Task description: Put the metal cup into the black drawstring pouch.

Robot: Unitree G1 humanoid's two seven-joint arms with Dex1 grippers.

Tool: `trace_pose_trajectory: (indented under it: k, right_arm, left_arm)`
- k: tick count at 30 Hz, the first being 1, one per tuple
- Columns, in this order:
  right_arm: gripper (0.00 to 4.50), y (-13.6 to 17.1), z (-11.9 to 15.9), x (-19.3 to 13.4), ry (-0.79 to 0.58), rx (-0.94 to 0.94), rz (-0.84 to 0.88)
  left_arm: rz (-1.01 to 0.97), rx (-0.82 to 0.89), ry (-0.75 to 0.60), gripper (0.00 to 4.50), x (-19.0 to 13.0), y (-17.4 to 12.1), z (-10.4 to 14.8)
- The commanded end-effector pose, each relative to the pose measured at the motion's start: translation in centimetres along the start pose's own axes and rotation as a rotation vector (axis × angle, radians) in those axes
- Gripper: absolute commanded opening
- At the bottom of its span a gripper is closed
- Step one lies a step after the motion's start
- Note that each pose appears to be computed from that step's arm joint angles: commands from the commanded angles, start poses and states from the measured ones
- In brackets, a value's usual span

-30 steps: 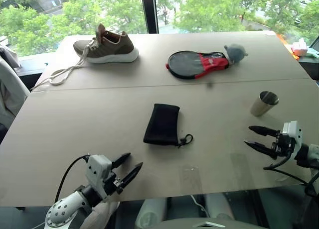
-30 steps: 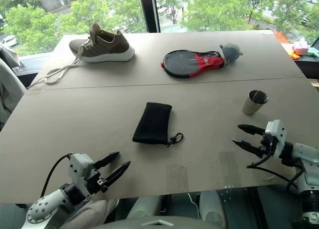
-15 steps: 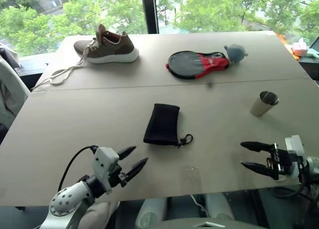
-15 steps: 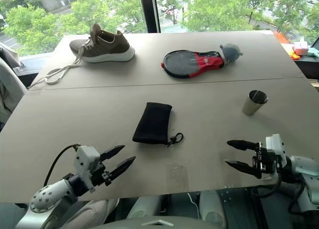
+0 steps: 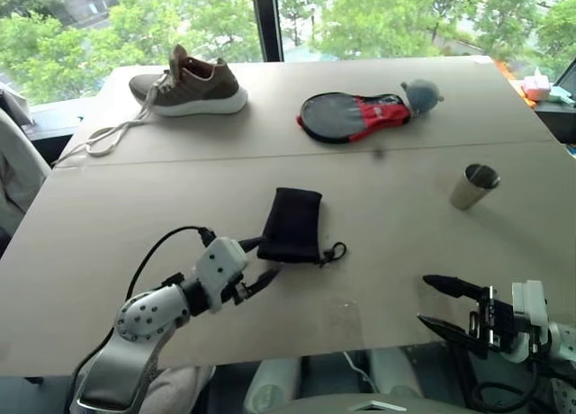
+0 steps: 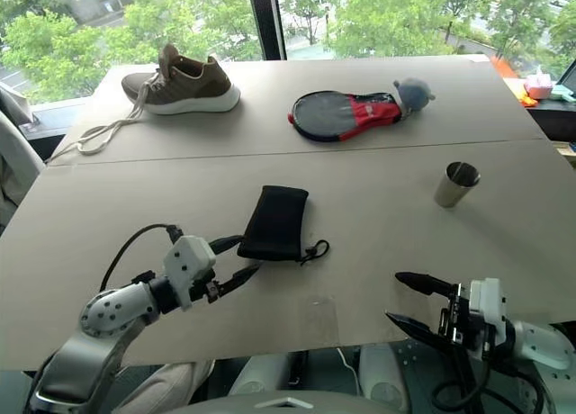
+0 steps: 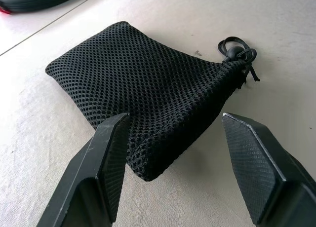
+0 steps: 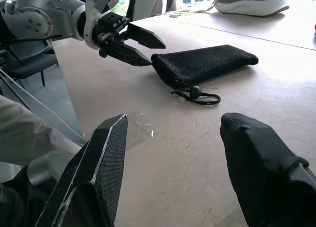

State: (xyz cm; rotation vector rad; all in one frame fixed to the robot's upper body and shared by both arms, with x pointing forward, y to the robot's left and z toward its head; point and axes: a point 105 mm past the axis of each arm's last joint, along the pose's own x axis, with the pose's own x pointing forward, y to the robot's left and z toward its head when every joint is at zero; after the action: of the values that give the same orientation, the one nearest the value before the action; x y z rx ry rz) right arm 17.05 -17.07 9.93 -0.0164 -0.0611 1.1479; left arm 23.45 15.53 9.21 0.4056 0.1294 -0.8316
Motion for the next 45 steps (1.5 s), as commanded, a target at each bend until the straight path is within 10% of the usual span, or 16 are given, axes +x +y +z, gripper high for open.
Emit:
trace_pose_trajectory:
  k: [1,11,19,37,45]
  right_arm:
    - [3.03,0.0,0.9,0.3,-0.023,-0.045,-0.009]
    - [3.03,-0.8,1.4,0.6,-0.039,-0.054,-0.022]
    - [3.06,-1.1,1.7,0.7,-0.049,-0.061,-0.038]
    - [3.06,-9.7,10.3,4.1,-0.097,-0.400,-0.296]
    - [3.06,-15.3,10.2,0.6,0.405,-0.480,-0.491]
  left_arm:
    - [0.002,0.030,-0.010,3.08,0.2,0.9,0.4]
    - [-0.029,-0.003,-0.053,3.08,2.8,1.7,0.3]
    - [-0.046,0.041,-0.049,0.05,3.4,1.7,0.2]
    - [-0.069,-0.493,-0.346,0.05,4.5,4.3,8.5]
    - [-0.068,-0.568,-0.401,0.05,5.0,4.9,10.9]
